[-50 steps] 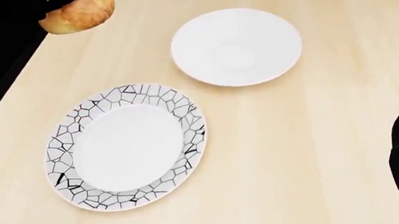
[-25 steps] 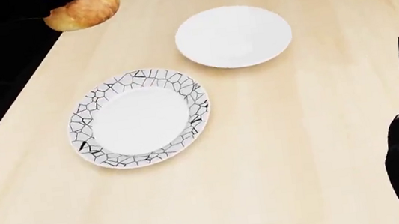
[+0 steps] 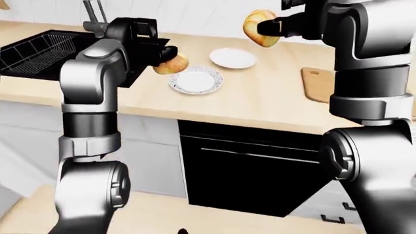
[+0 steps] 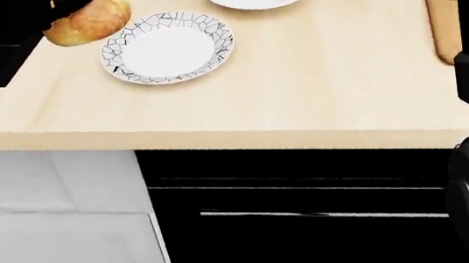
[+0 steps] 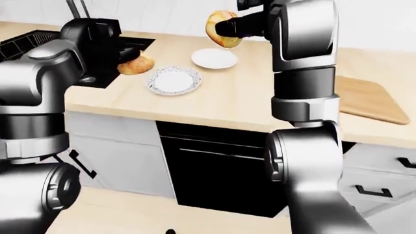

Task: Place all breads on the cutting board.

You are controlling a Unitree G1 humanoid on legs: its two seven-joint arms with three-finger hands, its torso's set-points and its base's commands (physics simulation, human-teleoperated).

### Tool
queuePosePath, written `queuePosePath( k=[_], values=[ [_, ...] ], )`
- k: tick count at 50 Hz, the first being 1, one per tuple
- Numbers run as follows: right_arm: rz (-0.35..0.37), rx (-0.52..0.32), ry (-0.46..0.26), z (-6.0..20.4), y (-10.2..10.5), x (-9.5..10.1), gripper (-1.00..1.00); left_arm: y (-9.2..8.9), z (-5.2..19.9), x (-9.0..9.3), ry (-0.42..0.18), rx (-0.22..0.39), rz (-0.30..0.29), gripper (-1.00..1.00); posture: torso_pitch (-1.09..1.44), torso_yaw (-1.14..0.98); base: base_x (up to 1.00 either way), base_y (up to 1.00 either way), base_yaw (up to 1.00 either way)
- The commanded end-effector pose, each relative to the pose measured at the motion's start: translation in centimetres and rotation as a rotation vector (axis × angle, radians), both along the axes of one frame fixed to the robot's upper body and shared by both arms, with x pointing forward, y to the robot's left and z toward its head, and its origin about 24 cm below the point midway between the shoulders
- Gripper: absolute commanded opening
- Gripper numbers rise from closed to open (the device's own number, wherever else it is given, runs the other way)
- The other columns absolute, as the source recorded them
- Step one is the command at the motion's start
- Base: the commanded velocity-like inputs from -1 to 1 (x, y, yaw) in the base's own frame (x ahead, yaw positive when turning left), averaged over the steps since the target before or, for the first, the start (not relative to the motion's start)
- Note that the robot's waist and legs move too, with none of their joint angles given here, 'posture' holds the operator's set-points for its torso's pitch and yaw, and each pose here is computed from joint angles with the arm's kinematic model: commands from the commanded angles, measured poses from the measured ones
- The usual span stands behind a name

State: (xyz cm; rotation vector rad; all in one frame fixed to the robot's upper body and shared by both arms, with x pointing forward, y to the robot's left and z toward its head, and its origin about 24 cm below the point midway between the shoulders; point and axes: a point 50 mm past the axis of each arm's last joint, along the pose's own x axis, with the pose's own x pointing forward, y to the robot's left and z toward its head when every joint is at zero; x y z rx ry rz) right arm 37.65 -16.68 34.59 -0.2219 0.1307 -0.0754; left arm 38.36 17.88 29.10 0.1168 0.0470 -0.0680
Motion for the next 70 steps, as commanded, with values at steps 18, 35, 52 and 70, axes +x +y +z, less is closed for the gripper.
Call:
queuePosePath(
  k=[18, 35, 52, 70],
  values=[
    [0.0, 0.002, -0.118, 2.3, -0.1, -0.8, -1.0, -0.2, 2.3, -0.6, -0.106, -0.009, -0.017, -1.0, 0.0, 0.0, 0.0, -0.67, 0.0],
    [0.005, 0.008, -0.118, 2.1, -0.1, -0.9, -1.0, -0.4, 2.4, -0.7, -0.107, -0.013, -0.017, -1.0, 0.0, 0.0, 0.0, -0.25, 0.0],
    [0.017, 0.019, -0.11, 1.3, -0.2, -0.6, -1.0, -0.4, 2.4, -0.6, -0.108, -0.015, -0.015, -1.0, 0.0, 0.0, 0.01, -0.19, 0.0],
    [0.022, 0.022, -0.106, 0.9, -0.2, -0.6, -1.0, -0.5, 2.3, -0.5, -0.107, -0.021, -0.016, -1.0, 0.0, 0.0, 0.06, 0.0, 0.0]
  ],
)
